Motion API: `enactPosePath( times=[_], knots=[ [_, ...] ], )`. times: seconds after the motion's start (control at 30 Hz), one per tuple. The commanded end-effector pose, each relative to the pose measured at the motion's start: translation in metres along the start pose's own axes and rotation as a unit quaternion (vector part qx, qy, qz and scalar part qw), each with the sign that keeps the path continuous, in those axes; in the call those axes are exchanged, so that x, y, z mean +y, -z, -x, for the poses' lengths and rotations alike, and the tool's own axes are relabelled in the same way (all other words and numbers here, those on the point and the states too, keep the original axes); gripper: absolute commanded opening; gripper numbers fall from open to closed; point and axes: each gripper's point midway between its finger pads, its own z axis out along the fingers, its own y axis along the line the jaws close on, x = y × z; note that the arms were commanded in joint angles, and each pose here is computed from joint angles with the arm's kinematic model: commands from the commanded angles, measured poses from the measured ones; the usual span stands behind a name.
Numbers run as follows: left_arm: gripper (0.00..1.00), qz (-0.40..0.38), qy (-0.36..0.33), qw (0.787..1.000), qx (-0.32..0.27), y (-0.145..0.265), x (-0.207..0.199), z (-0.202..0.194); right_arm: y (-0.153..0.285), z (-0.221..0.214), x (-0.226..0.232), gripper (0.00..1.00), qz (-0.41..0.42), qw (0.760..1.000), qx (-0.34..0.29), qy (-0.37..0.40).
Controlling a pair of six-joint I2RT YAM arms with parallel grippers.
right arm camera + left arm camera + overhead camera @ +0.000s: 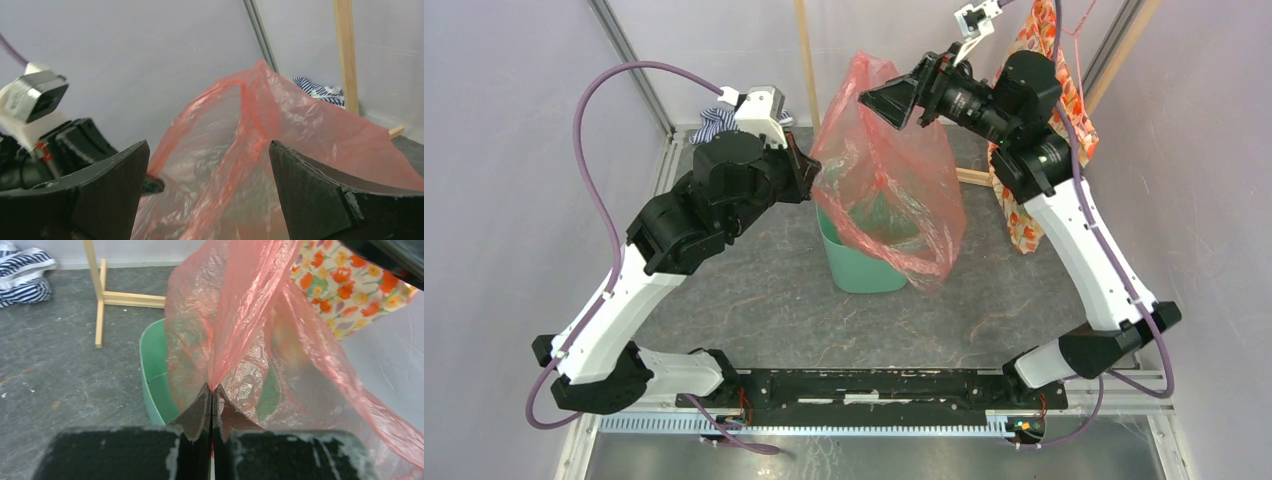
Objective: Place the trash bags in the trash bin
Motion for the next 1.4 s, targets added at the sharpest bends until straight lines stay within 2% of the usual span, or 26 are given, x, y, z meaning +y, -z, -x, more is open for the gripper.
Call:
enactPosePath(
  times=[0.0,0.2,0.37,0.47,0.57,0.9,1.0,1.2,1.27,1.37],
  knots=[
    [0.02,0.039,-0.002,0.999,-0.023,0.003,0.02,0.014,0.035,0.022,0.028,0.98,0.005,0.997,-0.022,0.072],
    [0.02,0.056,0.004,0.998,-0.017,-0.001,0.044,0.012,0.074,0.022,0.005,0.98,-0.102,0.984,-0.01,0.144],
    [0.02,0.066,0.003,0.998,-0.013,0.0,0.056,0.009,0.112,-0.004,-0.065,0.98,-0.258,0.953,0.034,0.155],
    [0.02,0.066,0.004,0.998,-0.017,0.005,0.06,0.01,0.13,-0.024,-0.104,0.93,-0.319,0.936,0.051,0.139],
    [0.02,0.071,0.001,0.997,-0.014,0.01,0.064,0.008,0.135,-0.037,-0.125,0.92,-0.334,0.934,0.051,0.116],
    [0.02,0.061,-0.004,0.998,-0.005,0.011,0.062,0.004,0.114,-0.09,-0.15,0.96,-0.284,0.957,0.057,0.032],
    [0.02,0.053,-0.003,0.999,-0.006,0.009,0.059,0.006,0.105,-0.098,-0.144,0.84,-0.252,0.966,0.055,0.012],
    [0.02,0.042,-0.002,0.999,-0.008,0.004,0.051,0.011,0.094,-0.104,-0.125,0.32,-0.203,0.977,0.064,-0.005],
    [0.02,0.038,-0.002,0.999,-0.011,0.002,0.049,0.014,0.089,-0.105,-0.114,0.19,-0.19,0.979,0.069,0.0],
    [0.02,0.032,-0.001,0.999,-0.017,0.0,0.045,0.02,0.075,-0.117,-0.095,0.08,-0.174,0.98,0.091,0.014]
  ],
)
